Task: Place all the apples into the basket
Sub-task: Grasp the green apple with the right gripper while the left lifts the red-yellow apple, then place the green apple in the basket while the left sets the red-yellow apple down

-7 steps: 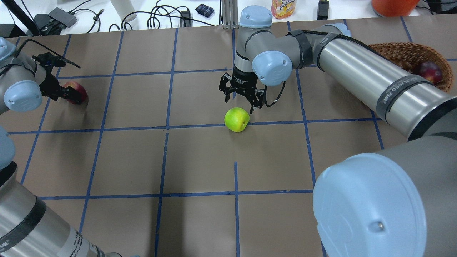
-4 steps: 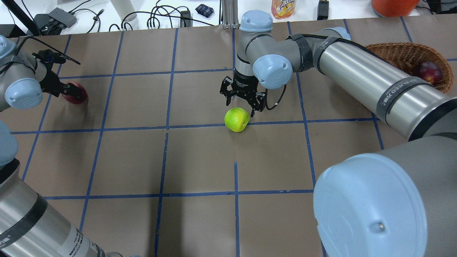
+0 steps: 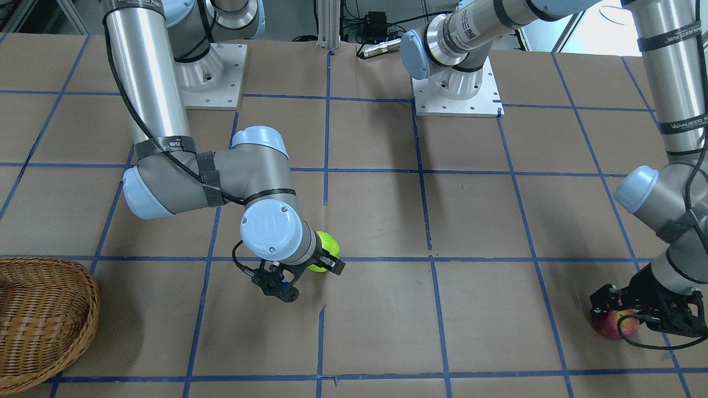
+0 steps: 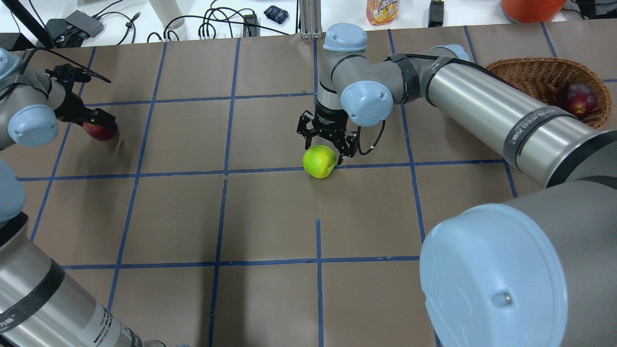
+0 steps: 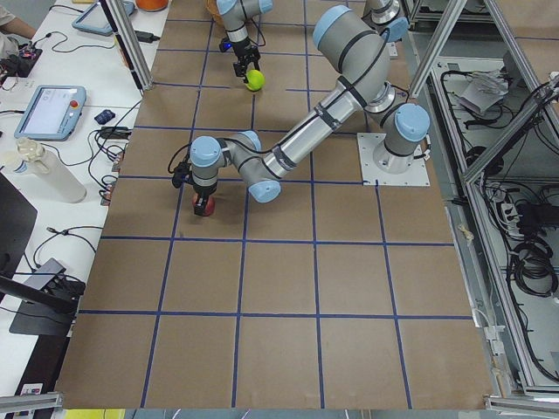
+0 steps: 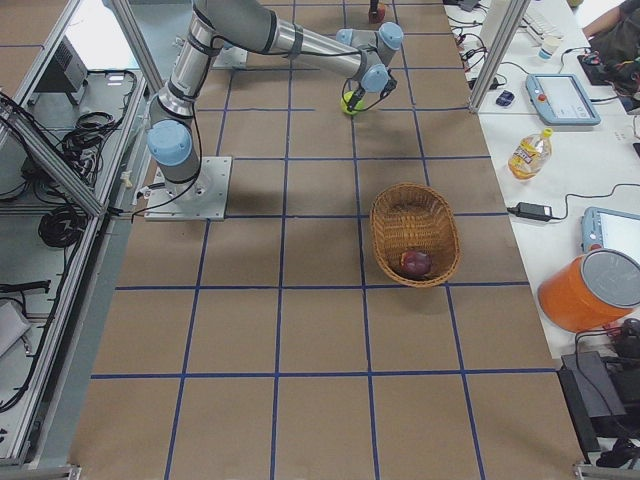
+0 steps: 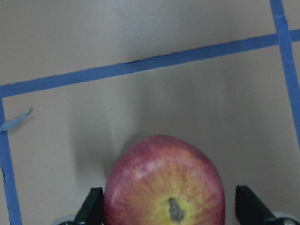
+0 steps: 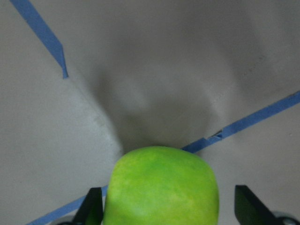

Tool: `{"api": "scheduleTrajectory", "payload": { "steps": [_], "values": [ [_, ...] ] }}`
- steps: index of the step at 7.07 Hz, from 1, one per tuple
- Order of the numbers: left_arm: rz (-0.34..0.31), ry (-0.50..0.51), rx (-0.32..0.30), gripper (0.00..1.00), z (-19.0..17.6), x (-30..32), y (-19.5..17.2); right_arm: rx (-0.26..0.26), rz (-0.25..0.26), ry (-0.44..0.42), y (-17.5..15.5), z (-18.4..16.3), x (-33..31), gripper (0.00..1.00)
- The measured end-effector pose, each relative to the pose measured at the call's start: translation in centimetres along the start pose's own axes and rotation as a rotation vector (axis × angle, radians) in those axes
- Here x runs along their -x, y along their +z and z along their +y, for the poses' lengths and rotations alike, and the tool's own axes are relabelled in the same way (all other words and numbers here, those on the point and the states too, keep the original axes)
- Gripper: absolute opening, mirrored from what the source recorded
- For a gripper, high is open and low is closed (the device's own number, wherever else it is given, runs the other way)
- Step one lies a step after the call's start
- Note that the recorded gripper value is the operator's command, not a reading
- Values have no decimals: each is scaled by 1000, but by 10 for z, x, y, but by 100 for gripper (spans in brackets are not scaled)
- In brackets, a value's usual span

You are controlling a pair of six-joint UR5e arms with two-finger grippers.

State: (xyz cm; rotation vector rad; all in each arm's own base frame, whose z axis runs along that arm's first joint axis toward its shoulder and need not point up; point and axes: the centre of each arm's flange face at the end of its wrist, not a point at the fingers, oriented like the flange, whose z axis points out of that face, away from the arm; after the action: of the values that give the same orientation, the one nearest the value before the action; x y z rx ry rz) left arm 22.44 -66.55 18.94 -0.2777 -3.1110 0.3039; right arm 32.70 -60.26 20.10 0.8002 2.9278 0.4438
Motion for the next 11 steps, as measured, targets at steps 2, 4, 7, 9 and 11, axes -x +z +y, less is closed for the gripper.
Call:
{"api": "scheduleTrajectory", "payload": {
  "steps": [2,4,7,9,11],
  "values": [
    [-20,15,-18,40,-6,-6,-10,-11,-10,13,0,0,2,0],
    [-23,2,-20,40,-11,-31,-37,-36,-34,-1,-13,0,4,0],
    [12,-155,-16,41,-10,-123,-82,-98,-89,-23,-101,-28,-30,0],
    [36,-283,-22,43,-20,-221,-99,-144,-105,4,-178,-107,-118,0],
    [74,-425,-29,41,-33,-348,-103,-220,-16,-90,-231,-182,-227,0]
  ]
}}
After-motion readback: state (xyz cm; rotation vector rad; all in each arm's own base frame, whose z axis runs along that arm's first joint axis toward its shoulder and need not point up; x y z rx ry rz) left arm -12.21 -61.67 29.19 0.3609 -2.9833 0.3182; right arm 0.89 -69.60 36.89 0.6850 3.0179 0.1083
